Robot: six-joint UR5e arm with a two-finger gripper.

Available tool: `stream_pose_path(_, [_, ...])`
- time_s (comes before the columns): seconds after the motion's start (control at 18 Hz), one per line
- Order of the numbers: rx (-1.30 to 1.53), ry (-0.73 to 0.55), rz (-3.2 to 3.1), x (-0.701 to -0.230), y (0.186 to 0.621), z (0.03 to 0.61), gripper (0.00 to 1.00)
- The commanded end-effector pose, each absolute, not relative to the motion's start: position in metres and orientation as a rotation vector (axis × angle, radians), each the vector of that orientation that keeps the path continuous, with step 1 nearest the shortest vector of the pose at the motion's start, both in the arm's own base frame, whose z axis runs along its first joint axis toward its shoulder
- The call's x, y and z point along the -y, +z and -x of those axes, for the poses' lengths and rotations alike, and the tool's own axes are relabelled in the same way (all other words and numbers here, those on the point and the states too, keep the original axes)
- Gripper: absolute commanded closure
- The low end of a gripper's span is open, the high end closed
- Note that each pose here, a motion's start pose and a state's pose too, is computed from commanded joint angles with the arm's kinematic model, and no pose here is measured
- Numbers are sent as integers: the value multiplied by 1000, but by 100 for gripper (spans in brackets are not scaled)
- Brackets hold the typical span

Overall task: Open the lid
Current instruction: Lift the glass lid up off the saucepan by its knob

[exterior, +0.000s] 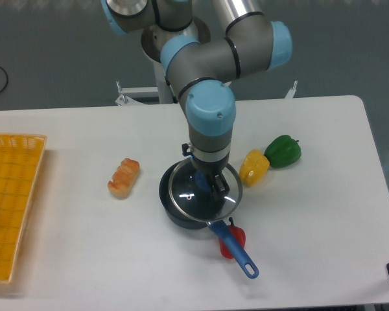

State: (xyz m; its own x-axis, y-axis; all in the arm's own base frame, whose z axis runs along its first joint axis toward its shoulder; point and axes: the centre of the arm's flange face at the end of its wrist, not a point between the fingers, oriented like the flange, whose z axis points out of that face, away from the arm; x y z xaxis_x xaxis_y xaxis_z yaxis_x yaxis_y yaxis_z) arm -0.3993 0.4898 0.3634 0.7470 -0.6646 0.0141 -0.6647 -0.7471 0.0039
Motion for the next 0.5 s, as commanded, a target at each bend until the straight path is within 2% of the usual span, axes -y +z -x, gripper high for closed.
stream_pose_path(0.5, [1150,24,-2916,-468,363,424,41])
